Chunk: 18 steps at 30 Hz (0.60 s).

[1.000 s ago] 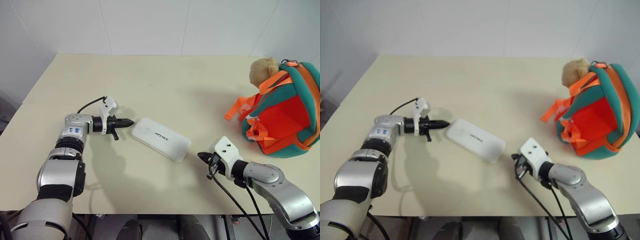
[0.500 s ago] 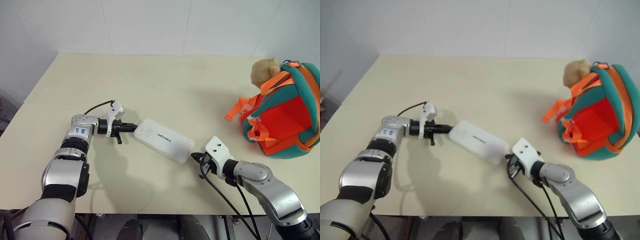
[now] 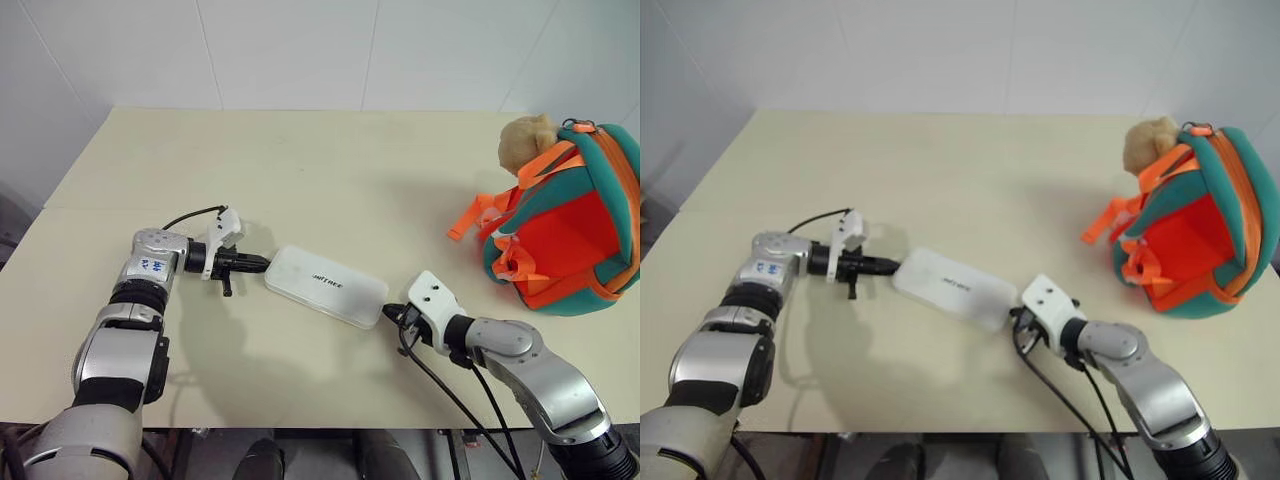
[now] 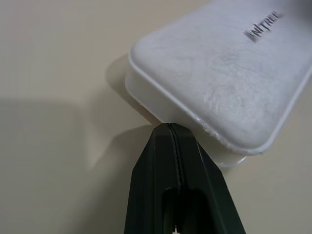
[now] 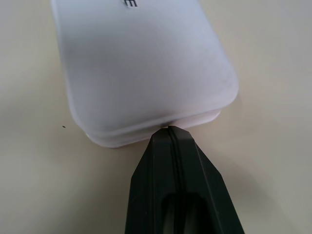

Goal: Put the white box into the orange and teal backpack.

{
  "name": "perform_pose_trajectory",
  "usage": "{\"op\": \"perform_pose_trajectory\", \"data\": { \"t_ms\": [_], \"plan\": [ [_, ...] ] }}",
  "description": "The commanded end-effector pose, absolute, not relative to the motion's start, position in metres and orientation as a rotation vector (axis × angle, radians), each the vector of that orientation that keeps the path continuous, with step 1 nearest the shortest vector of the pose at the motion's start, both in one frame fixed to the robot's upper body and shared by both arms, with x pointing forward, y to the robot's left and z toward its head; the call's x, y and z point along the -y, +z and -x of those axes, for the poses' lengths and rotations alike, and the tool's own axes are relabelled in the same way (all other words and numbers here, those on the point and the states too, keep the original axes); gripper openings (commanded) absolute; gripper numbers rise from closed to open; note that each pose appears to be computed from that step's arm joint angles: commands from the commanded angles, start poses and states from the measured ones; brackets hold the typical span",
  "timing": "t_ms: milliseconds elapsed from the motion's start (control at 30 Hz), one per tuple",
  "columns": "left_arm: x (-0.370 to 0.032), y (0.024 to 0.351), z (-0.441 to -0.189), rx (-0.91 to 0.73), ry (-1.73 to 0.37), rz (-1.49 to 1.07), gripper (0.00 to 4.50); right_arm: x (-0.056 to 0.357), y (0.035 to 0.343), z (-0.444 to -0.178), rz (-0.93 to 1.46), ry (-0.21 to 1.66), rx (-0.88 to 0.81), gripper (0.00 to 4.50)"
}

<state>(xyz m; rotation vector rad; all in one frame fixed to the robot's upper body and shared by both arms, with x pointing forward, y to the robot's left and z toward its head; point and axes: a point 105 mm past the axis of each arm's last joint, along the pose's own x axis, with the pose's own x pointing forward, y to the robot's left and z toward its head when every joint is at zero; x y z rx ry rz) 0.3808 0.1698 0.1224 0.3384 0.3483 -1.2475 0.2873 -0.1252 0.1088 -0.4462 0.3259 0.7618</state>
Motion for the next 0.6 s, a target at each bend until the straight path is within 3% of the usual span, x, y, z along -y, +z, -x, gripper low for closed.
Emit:
{"op": "perform_pose_trajectory", "data": {
  "t_ms": [33, 600],
  "plan": [
    [-0.161, 0.118, -0.366, -0.364, -1.361, -0.34, 0.0, 0.117, 0.125, -0.288, 0.465, 0.818, -0.25, 0.12],
    [-0.152, 0.109, -0.319, -0.406, -1.492, -0.343, 0.0, 0.12, 0.125, -0.295, 0.498, 0.866, -0.266, 0.12]
  ]
}}
